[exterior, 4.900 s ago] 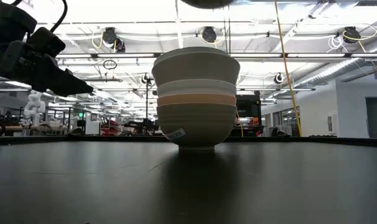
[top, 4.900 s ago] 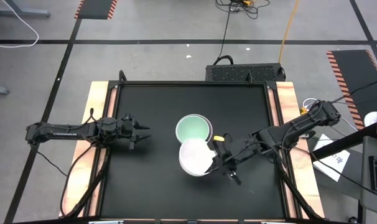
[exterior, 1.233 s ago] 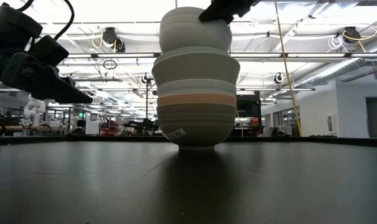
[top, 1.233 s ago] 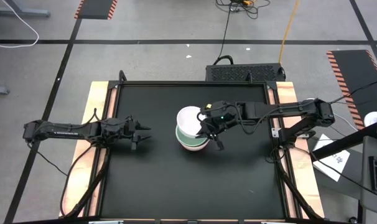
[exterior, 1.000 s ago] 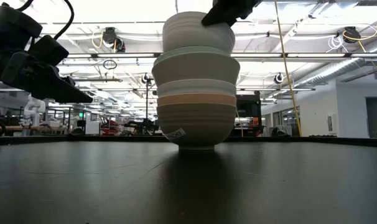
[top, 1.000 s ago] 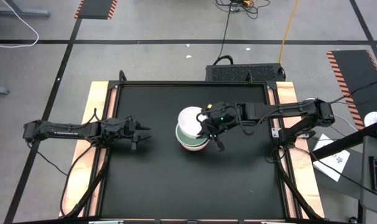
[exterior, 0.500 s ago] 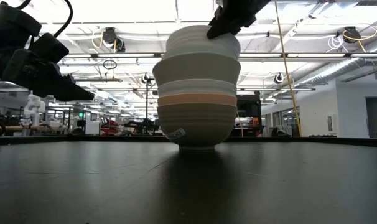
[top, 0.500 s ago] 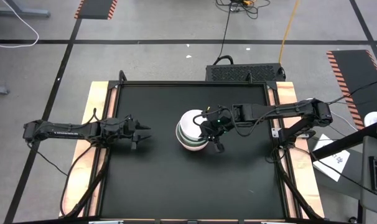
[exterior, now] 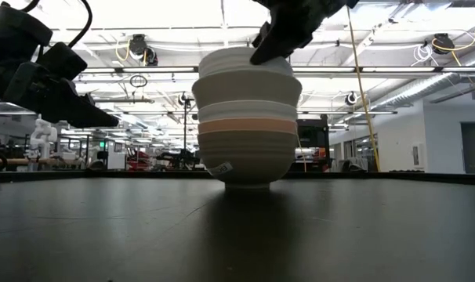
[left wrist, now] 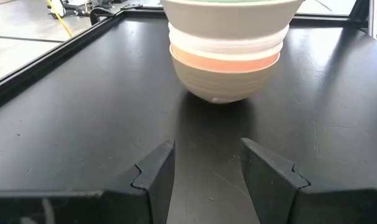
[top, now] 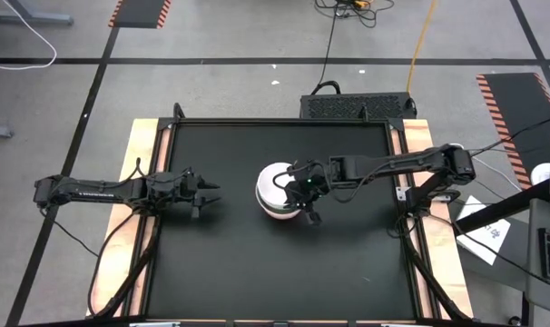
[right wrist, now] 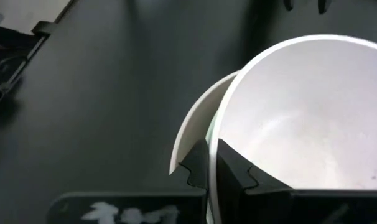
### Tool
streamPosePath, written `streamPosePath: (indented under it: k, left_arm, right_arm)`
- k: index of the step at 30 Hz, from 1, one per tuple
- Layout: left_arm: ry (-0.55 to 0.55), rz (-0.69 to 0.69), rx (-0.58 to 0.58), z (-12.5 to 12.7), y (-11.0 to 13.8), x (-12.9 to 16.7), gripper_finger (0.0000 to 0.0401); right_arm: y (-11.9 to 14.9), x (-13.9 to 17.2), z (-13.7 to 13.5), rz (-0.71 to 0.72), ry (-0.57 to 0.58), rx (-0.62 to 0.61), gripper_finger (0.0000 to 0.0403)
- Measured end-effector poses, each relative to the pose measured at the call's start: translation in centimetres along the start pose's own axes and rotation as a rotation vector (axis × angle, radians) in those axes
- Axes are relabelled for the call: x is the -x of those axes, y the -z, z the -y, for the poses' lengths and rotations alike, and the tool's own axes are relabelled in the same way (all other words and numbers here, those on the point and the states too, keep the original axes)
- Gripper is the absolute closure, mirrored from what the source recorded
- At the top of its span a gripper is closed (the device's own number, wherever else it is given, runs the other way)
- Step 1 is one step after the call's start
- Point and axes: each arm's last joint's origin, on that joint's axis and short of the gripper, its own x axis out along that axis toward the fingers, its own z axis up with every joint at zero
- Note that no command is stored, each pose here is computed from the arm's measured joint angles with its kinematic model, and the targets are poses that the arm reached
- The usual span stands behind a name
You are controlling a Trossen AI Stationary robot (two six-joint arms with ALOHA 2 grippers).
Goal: Nest bowls inside each other
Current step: Stack the white bowl on top of the light green bowl
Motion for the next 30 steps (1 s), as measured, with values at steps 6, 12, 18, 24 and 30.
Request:
streamPosePath:
  k: [6, 12, 18, 24, 30]
  left_arm:
    - [0.000, -0.002, 0.000, 0.0, 0.0, 0.0, 0.0219]
    - [-0.001, -0.007, 0.001, 0.0, 0.1, 0.0, 0.0219]
    - [0.000, -0.005, 0.000, 0.0, 0.0, 0.0, 0.0219]
    - [0.000, -0.004, 0.000, 0.0, 0.0, 0.0, 0.0219]
    - [0.000, -0.005, 0.001, 0.0, 0.0, 0.0, 0.0219]
  right_arm:
    - [0.2, -1.4, 0.0, -0.052, 0.051, 0.029, 0.0403]
    - [-0.4, -0.7, -0.4, -0.083, 0.048, 0.012, 0.0403]
    - [-1.1, 0.2, -0.7, -0.124, 0.041, -0.037, 0.0403]
    - [-1.0, 0.3, -0.8, -0.161, 0.082, -0.057, 0.0403]
    - [-1.0, -0.5, -1.5, -0.175, 0.106, -0.050, 0.0403]
